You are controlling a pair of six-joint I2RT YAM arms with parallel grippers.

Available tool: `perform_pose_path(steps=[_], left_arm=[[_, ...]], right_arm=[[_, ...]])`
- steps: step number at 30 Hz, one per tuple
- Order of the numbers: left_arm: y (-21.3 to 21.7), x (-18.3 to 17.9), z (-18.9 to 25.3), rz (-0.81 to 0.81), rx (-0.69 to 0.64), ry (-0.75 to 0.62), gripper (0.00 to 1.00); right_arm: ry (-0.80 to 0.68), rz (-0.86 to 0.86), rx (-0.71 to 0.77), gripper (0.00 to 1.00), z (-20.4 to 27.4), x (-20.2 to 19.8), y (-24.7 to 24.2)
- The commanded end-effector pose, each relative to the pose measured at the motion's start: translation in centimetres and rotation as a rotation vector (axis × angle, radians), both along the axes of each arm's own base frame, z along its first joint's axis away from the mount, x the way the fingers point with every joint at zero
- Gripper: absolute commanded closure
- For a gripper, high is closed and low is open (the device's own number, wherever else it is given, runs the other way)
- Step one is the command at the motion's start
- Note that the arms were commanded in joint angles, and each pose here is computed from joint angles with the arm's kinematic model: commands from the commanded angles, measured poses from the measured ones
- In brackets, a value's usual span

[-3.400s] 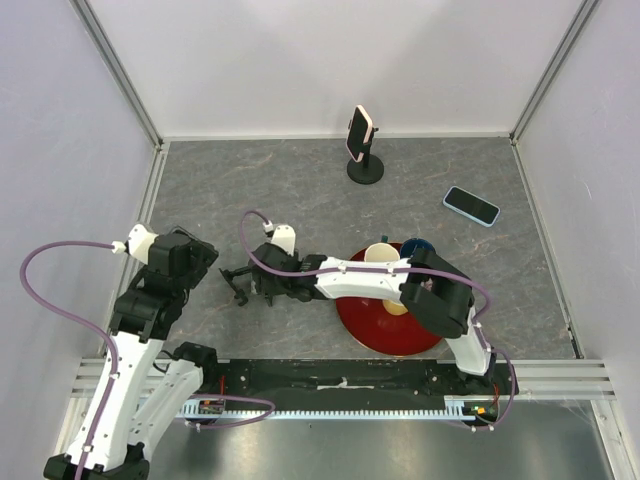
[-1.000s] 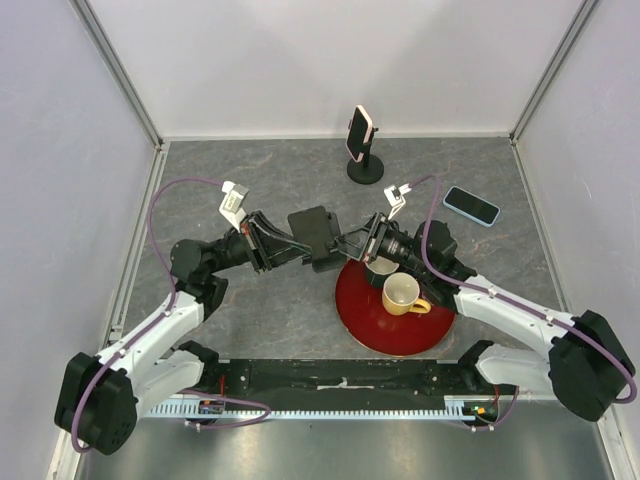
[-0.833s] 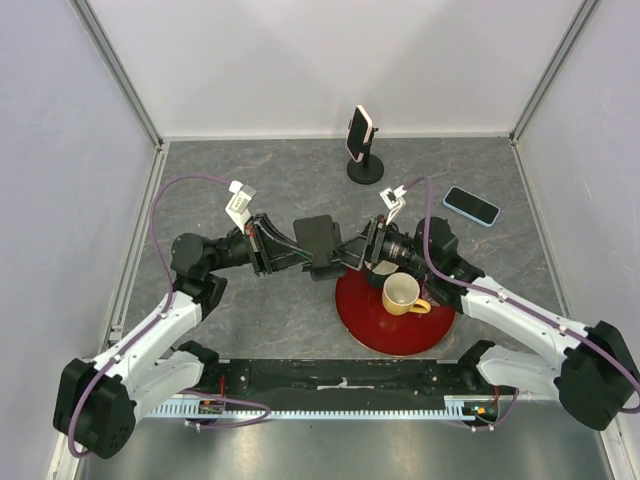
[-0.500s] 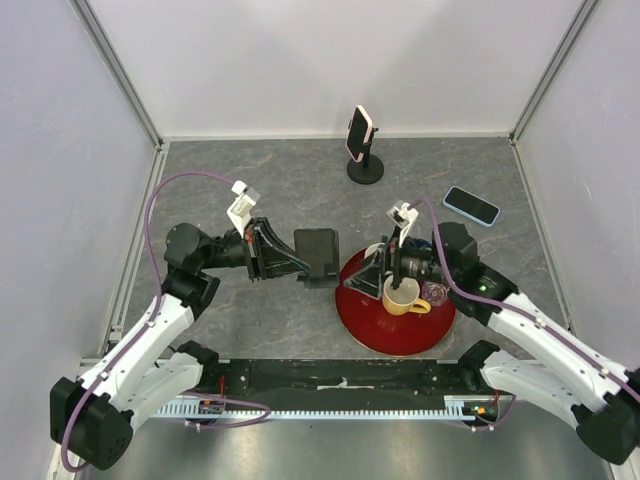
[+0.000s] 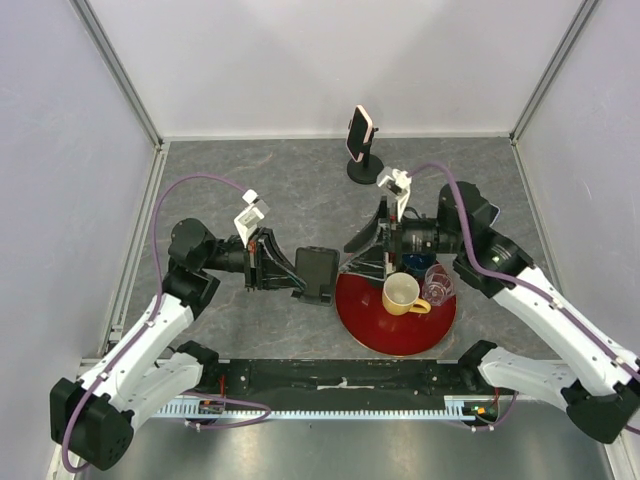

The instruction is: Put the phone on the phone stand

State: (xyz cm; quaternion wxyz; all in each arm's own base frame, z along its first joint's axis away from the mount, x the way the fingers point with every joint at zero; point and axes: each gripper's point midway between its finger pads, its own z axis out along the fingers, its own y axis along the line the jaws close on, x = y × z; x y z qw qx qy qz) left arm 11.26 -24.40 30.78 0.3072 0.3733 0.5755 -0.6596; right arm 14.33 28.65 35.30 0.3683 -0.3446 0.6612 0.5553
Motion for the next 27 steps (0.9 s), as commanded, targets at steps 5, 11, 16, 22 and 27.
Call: perform_pose_path(steps=[5,11,16,22,27], left_arm=[[-0.1,-0.3,-1.2,-0.038,0.012,-0.038,0.98],[-0.1,-0.4,-1.9,-0.047,0.021,-0.027,0.98],[-0.2,-0.6,-2.1,-0.058,0.024,-0.025,0.98],[-0.4,-0.8,-2.4,-0.068,0.028,-0.020,0.98],[-0.5,-0.4,-2.6,-0.065,0.035,-0.014,0.98]], right_arm=[[-0.018,0.060,0.021,0.39,1.7,0.1,3.0],[-0.007,0.063,0.001,0.53,0.7,0.2,3.9],[-0.007,0.016,-0.013,0.47,0.2,0.9,3.8],[0.009,0.044,-0.049,0.52,-1.1,0.7,4.2],[0.007,0.048,-0.080,0.75,-2.0,0.8,4.3]])
